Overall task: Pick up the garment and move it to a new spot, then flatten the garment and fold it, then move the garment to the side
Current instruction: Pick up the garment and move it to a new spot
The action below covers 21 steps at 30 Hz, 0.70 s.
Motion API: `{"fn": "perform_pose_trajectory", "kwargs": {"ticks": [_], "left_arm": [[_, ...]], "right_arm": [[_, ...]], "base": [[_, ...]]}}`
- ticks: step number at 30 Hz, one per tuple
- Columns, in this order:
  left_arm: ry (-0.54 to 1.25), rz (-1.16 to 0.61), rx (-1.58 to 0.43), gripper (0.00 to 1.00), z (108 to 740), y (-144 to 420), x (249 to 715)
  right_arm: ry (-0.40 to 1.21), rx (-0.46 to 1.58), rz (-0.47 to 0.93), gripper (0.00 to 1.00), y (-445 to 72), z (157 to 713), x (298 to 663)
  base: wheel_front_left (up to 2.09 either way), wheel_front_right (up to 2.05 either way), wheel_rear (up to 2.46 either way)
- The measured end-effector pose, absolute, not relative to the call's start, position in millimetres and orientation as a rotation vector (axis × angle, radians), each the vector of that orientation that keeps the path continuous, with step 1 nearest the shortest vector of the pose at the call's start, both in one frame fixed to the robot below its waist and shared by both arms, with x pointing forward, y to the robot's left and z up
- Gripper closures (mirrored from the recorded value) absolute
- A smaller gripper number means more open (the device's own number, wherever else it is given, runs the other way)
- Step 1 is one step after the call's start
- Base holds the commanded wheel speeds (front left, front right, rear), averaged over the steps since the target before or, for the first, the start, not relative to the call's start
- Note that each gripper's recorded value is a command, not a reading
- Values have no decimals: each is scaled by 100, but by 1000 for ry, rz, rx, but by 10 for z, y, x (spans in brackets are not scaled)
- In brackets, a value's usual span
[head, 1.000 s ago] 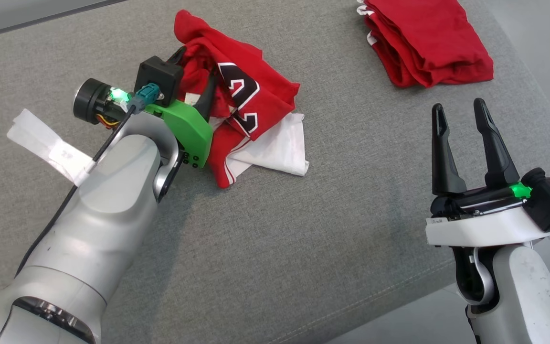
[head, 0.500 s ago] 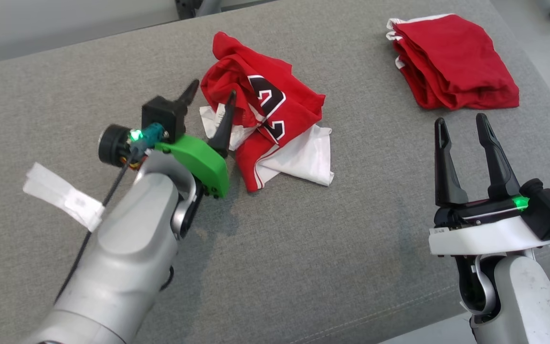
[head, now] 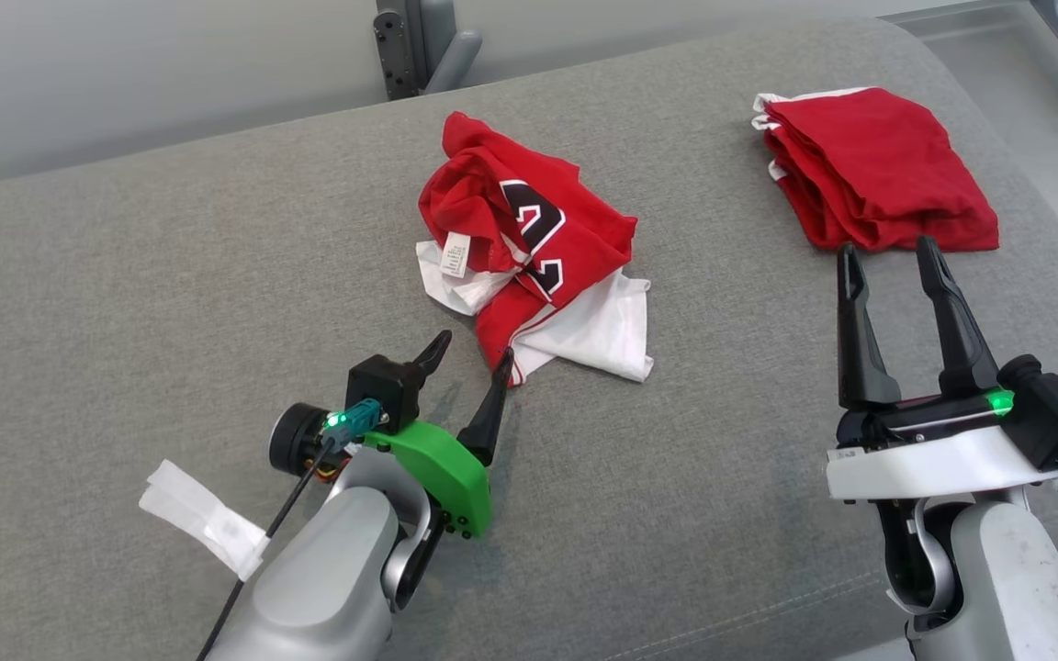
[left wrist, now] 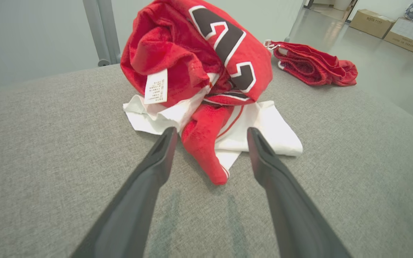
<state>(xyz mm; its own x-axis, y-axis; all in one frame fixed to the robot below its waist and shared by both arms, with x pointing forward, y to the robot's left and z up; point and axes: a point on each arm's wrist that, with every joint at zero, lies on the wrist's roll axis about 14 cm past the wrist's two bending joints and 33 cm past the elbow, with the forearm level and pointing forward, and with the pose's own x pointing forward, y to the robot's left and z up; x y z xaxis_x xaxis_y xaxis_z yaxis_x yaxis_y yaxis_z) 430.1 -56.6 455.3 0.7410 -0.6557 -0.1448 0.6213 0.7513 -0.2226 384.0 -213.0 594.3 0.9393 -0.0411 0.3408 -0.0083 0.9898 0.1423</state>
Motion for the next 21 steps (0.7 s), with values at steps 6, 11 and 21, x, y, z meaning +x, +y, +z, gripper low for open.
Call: {"fn": "perform_pose_trajectory", "kwargs": {"ticks": [6, 11, 21], "left_arm": [[285, -716, -153, 0, 4337, -669, 4281], [308, -726, -159, 0, 4247, -756, 4331], [205, -653, -201, 0, 4492, -628, 4476]], "right_arm": [[-341, 129, -72, 0, -2308, 5912, 3765], [-326, 113, -118, 0, -2456, 5864, 3724], [-317, 106, -152, 0, -2563, 5825, 3699]], "base": [[0, 0, 0], [0, 0, 0], [0, 0, 0]]}}
